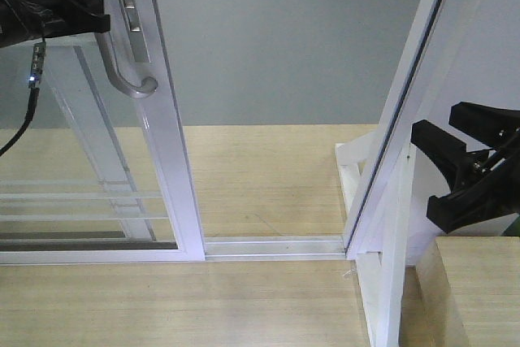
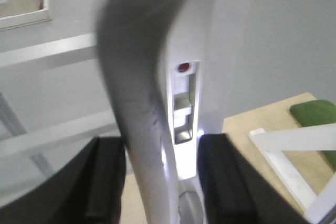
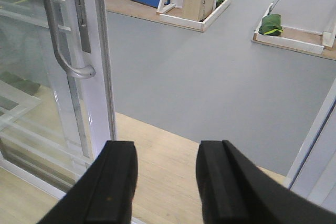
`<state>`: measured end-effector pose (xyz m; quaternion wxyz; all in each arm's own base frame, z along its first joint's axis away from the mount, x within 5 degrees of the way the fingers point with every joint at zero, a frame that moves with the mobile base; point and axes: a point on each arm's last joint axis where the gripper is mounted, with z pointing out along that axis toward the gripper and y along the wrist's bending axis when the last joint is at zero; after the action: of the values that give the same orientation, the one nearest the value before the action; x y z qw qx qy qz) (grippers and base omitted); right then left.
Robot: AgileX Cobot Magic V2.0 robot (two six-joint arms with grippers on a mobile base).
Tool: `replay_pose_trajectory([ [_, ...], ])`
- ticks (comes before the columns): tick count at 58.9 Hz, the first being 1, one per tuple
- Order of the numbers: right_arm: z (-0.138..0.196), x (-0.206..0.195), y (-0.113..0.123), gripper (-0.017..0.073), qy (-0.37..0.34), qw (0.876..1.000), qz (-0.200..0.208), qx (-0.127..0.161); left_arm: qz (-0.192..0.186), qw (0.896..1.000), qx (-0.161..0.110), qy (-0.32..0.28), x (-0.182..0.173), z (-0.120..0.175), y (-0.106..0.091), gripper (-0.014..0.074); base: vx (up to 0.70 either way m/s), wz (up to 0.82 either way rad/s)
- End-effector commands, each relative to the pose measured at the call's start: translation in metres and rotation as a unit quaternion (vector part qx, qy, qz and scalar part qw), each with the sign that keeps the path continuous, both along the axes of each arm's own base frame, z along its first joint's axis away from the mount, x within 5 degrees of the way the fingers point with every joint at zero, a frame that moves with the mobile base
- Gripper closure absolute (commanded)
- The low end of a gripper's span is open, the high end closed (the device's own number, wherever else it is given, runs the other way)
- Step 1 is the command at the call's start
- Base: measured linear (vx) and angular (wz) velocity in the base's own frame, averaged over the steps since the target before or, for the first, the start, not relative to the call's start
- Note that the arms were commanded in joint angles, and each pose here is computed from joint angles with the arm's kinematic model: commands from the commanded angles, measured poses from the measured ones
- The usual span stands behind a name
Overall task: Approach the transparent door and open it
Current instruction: 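Slide the door farther open with the left gripper holding the handle, then release the handle and withdraw the left gripper from the door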
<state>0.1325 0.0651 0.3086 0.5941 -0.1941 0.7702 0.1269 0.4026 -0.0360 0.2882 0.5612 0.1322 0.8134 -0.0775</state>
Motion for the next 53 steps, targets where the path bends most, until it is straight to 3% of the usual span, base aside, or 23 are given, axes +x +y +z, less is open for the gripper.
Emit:
replay_pose_trajectory([
  [1,0.018,0.002,0.000,0.0197,-0.053,0.998,-0.001,0.018,-0.032,0.998,-0.032,-0.041,-0.009,0.033,-0.008,0.0178,0.00,0.00],
  [11,0.018,0.002,0.000,0.0197,-0.052,0.998,-0.001,0.018,0.013,0.999,-0.012,-0.040,-0.007,0.032,0.000,0.0178,0.00,0.00],
  [17,0.018,0.002,0.000,0.0197,-0.052,0.998,-0.001,0.018,0.034,0.998,0.031,-0.046,-0.006,0.031,0.006,0.0178,0.00,0.00],
  [20,0.018,0.002,0.000,0.0197,-0.052,0.998,-0.001,0.018,0.062,0.996,0.053,-0.046,-0.005,0.031,0.012,0.0178,0.00,0.00],
  [27,0.018,0.002,0.000,0.0197,-0.052,0.998,-0.001,0.018,0.116,0.989,0.079,-0.042,-0.004,0.030,0.028,0.0178,0.00,0.00],
  [43,0.018,0.002,0.000,0.0197,-0.052,0.998,-0.001,0.018,0.130,0.990,0.048,-0.040,-0.005,0.031,0.057,0.0207,0.00,0.00],
  [53,0.018,0.002,0.000,0.0197,-0.052,0.998,-0.001,0.018,0.108,0.993,0.002,-0.042,-0.007,0.033,0.064,0.0215,0.00,0.00],
])
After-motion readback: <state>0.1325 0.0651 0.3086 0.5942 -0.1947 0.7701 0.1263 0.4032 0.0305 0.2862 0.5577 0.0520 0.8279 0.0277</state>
